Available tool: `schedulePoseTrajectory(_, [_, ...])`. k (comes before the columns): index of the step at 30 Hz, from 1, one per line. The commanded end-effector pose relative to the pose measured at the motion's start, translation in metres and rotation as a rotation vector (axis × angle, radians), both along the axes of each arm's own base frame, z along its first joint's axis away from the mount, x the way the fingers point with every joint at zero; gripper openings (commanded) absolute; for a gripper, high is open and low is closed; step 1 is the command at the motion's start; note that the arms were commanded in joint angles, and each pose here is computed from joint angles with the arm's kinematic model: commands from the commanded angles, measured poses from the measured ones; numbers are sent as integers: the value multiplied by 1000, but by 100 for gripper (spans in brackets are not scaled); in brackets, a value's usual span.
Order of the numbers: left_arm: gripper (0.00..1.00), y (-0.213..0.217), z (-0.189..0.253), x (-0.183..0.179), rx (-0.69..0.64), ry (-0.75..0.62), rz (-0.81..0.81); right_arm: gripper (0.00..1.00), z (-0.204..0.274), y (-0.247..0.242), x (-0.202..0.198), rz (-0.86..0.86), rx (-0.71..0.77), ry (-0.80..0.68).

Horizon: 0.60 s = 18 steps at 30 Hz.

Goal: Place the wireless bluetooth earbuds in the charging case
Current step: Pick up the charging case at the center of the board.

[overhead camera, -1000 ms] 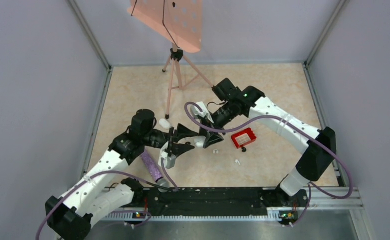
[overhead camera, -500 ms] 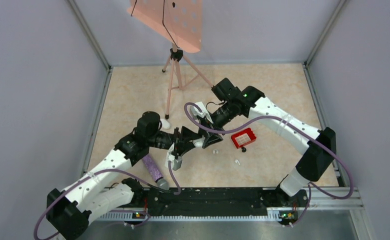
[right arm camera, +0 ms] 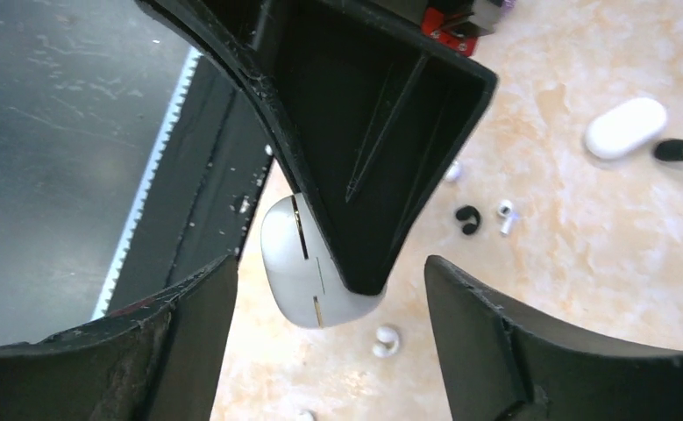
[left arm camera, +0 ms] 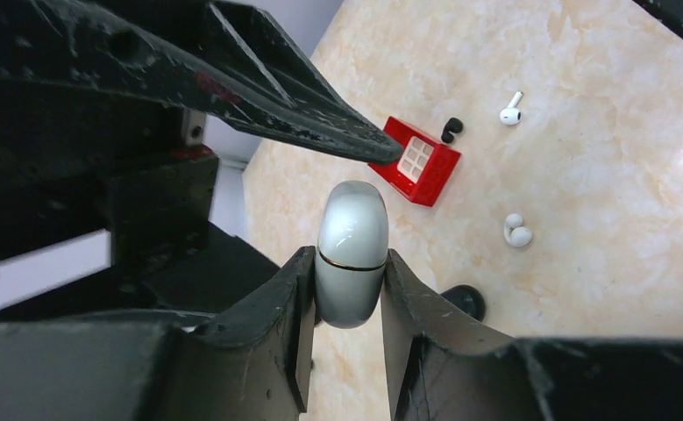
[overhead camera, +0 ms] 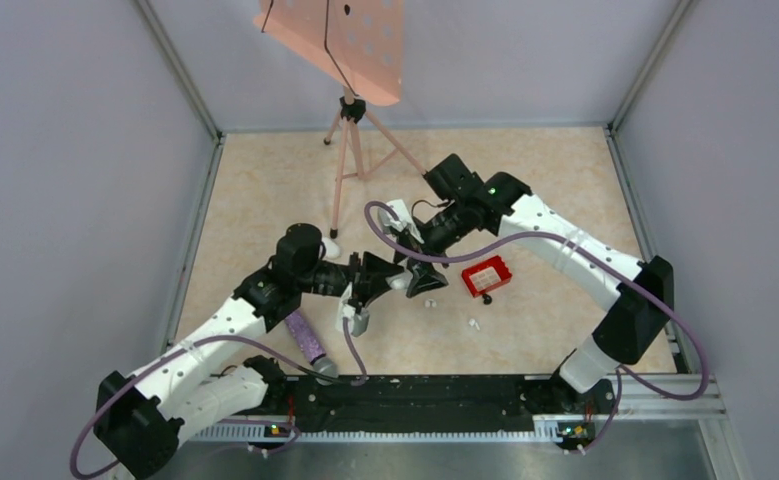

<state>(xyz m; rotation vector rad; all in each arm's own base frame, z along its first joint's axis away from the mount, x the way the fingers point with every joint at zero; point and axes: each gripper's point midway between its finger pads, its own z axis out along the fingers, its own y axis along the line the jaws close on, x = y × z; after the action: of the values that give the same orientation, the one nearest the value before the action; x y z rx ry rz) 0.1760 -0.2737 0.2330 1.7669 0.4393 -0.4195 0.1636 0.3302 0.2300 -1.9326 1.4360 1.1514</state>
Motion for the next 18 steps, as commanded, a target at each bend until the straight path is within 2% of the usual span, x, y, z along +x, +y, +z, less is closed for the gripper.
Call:
schedulePoseTrajectory(1, [0,-4,8,14,-78,106,102,84,51,-7,23,-167,96,-135])
schedulePoseTrajectory(3, [0,-6,16,23,-146,234,180,93,64,-14,32,-260,116,-196])
schedulePoseTrajectory(5, [0,-8,23,29,-196,376,235,94,71,-19,39,-336,147,-241])
schedulePoseTrajectory(8, [0,-14,33,37,-272,619,301,81,76,-29,47,-458,155,-257])
schedulePoseTrajectory(10, [0,-17,35,41,-287,739,330,71,71,-36,44,-462,125,-261])
schedulePoseTrajectory(13, [0,-22,35,37,-284,811,306,64,60,-42,43,-438,68,-277])
schedulePoseTrajectory(18, [0,-22,47,38,-351,826,303,58,52,-37,41,-394,52,-258])
